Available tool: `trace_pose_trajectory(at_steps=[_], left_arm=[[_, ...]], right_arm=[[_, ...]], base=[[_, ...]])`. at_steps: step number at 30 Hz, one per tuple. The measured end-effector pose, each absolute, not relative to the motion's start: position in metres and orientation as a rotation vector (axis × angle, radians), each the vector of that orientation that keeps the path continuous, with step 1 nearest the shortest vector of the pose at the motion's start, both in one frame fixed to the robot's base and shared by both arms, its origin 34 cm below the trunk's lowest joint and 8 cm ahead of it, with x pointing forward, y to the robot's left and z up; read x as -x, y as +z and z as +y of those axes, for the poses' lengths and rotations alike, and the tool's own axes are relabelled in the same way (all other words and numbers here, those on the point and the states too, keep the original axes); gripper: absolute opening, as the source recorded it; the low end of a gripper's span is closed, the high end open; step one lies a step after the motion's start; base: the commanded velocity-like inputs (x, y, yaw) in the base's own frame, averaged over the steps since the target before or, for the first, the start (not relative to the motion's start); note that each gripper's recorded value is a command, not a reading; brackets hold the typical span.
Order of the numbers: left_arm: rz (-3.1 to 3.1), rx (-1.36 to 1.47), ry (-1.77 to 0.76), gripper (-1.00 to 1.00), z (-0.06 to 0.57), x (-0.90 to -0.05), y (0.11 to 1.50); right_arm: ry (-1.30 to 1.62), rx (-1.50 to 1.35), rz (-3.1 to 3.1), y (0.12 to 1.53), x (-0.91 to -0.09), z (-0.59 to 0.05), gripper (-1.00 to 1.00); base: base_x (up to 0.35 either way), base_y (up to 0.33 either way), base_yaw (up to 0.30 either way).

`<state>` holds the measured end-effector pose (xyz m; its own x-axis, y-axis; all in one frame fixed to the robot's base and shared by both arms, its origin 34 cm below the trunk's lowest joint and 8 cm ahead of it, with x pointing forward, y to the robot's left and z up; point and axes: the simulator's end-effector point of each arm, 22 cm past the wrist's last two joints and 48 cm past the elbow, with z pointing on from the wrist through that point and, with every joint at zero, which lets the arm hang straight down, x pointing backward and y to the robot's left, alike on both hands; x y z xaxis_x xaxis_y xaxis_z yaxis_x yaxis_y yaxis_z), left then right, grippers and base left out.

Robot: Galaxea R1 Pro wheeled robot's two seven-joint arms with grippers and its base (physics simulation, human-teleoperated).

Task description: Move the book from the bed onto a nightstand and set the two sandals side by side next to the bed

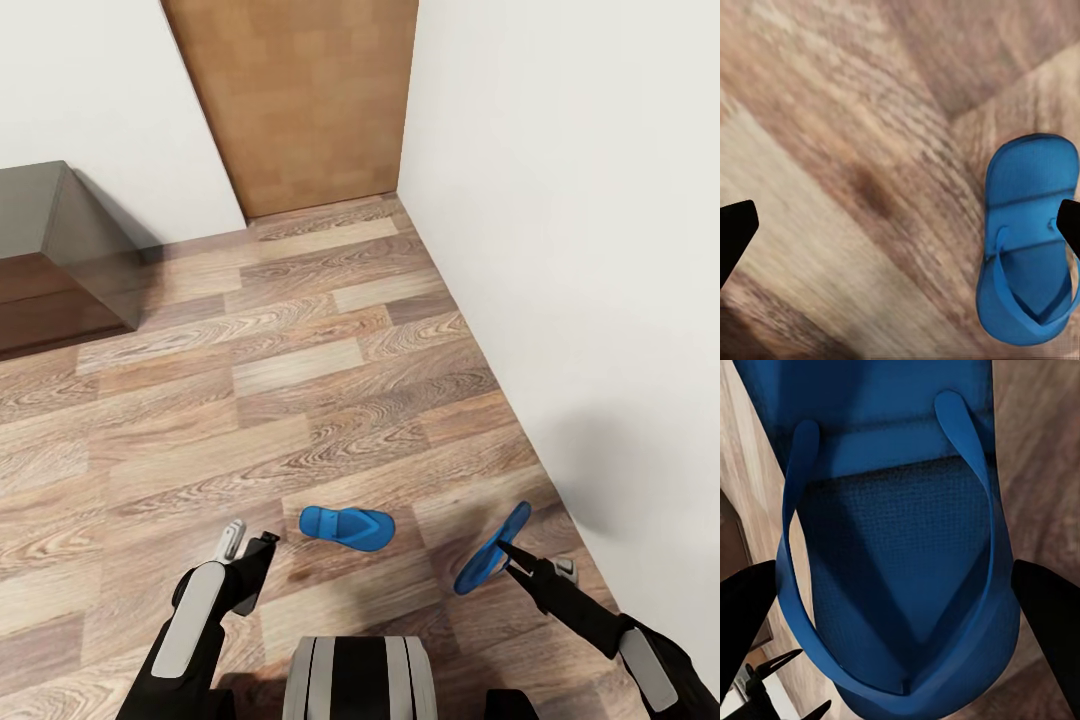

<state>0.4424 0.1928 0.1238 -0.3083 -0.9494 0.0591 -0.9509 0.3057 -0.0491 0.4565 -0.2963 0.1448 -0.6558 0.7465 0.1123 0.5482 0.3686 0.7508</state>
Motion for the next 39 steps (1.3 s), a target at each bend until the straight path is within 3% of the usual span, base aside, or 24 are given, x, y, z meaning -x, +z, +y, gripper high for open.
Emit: trace_pose_trajectory(at_steps=[39], left_arm=[[-2.555, -1.816, 0.203, 1.0, 0.18, -0.453, 0.125]], right_arm=[[1.142, -1.178, 2.356, 0.146, -0.459, -0.306, -1.0]], base=[[0.053, -0.03, 0.0]])
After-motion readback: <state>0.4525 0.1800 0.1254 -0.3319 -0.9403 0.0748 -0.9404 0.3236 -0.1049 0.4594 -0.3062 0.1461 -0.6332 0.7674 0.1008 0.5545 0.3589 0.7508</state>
